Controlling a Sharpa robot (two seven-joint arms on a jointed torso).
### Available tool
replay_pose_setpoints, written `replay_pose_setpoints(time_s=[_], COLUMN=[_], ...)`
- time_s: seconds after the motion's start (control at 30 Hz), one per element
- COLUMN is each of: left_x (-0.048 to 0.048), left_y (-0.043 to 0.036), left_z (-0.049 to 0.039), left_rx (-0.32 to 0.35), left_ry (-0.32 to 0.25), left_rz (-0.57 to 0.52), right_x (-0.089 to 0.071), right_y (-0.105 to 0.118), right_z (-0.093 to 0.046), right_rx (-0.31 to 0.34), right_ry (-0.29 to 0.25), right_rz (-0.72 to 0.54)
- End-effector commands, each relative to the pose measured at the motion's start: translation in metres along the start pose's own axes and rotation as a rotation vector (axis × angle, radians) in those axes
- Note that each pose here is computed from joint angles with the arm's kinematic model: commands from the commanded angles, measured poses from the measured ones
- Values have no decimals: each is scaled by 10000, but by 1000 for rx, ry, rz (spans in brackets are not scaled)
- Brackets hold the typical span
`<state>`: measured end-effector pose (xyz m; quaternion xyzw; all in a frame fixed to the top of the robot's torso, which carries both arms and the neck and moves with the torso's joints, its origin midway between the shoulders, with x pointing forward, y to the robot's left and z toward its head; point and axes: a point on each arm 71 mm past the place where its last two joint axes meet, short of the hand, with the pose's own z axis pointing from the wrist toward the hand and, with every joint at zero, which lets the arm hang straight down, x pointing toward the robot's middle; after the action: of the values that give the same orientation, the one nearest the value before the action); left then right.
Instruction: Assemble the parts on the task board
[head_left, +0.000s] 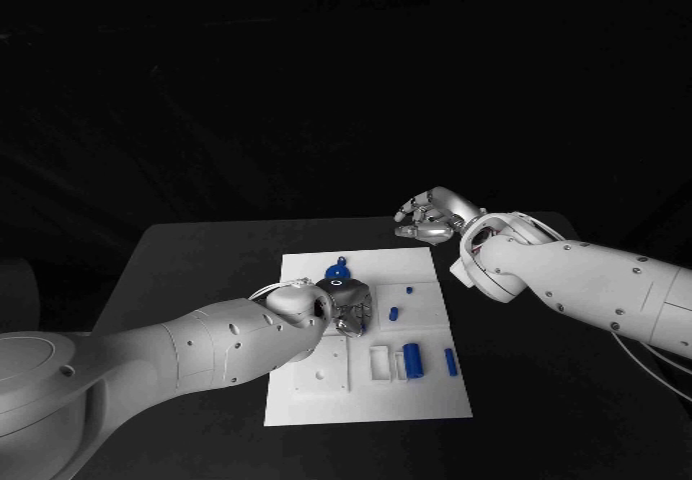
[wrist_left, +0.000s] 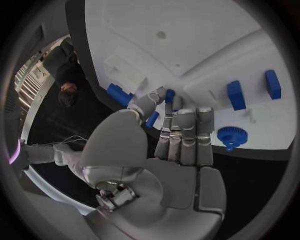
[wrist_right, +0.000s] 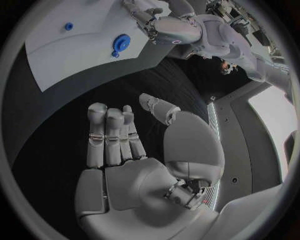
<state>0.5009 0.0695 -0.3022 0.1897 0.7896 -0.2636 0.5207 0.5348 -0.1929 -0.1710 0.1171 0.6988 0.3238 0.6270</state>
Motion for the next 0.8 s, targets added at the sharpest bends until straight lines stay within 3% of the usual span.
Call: replay_pose_setpoints(time_s=[0.03,0.8], left_x=[152,165], left_y=[-13,-29], left_z=[-11,0], left_rx=[-2,-13], left_ry=[82,58], left_rz=[45,69], right_x=[8,6], right_y=[12,9], right_z=[-2,0], right_rx=[-9,-9], right_ry=[12,12], right_rz=[-4,-6])
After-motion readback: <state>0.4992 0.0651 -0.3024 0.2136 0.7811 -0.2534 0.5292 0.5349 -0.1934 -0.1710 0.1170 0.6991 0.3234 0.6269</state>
